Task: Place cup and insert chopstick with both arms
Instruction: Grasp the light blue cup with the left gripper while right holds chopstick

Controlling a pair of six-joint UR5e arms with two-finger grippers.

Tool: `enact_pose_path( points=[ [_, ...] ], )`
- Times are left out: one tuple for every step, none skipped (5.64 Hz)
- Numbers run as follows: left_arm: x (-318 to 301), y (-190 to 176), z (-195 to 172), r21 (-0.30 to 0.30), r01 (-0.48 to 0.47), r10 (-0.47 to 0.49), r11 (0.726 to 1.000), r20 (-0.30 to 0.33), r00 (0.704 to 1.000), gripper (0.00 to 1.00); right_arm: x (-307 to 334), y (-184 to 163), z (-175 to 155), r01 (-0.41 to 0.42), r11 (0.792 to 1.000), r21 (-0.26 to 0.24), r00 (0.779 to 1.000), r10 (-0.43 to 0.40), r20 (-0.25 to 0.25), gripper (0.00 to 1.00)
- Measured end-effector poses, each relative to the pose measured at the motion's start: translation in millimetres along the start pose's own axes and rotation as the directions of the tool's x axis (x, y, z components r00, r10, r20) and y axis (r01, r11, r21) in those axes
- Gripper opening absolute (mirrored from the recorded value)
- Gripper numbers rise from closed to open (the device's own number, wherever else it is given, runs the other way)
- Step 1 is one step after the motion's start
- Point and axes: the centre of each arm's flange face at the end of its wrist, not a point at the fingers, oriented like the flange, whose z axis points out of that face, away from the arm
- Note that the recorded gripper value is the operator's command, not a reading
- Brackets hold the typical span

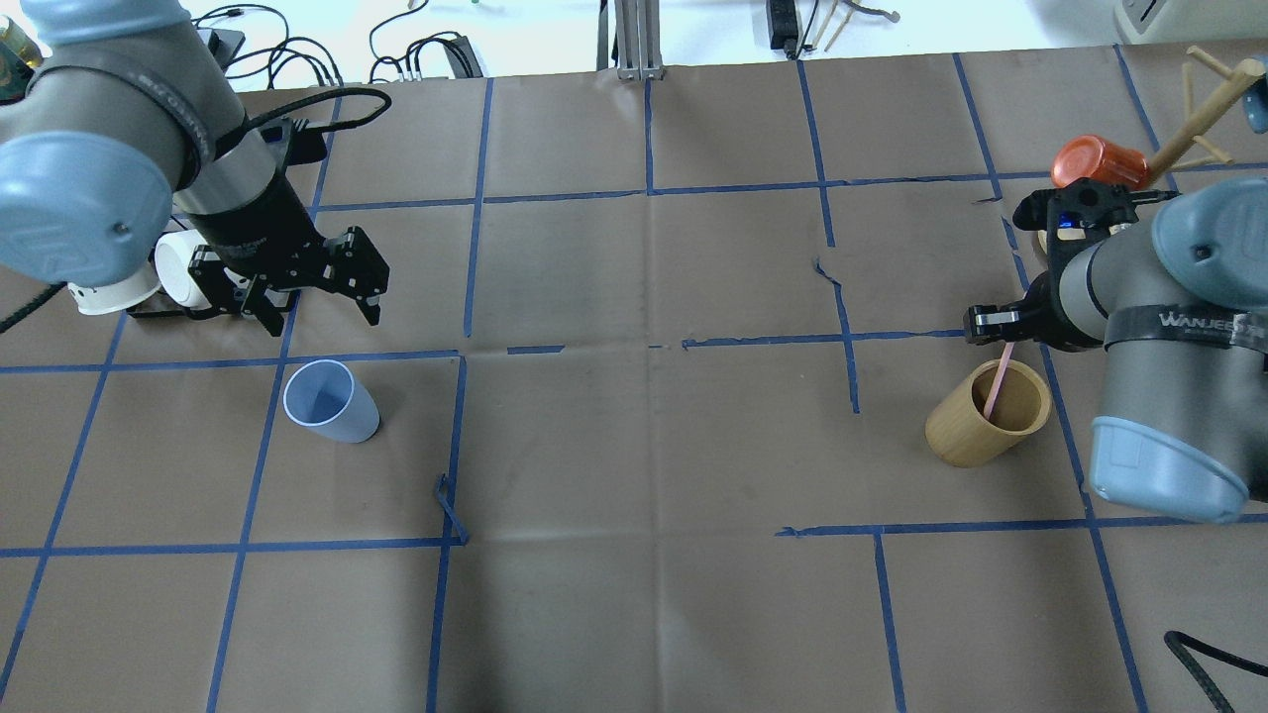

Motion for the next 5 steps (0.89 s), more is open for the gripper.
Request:
enact_pose_path(
  points=[
    [-8,7,41,0.004,-0.009,0.009,1.000,0.001,1.000,0.97,0,0,-1,0.001,1.000,0.002,1.000,-0.001,-0.001,0.09],
    [-10,14,77,0.000,-0.015,0.015,1.000,0.000,1.000,0.96,1,-2,-3,0.000,1.000,0.008,1.000,0.000,-0.004,0.09],
    [-10,20,102,-0.009,-0.017,0.017,1.000,0.000,1.000,0.96,3,-10,-12,0.000,1.000,0.025,1.000,0.000,-0.009,0.09],
    [-10,18,111,0.011,-0.017,0.017,1.000,0.001,1.000,0.96,6,-22,-24,0.000,0.999,0.036,1.000,0.000,-0.013,0.09],
    [-10,13,115,0.036,-0.018,0.018,0.999,0.003,1.000,0.75,9,-37,-42,0.000,1.000,0.026,1.000,0.000,-0.010,0.09]
  ],
)
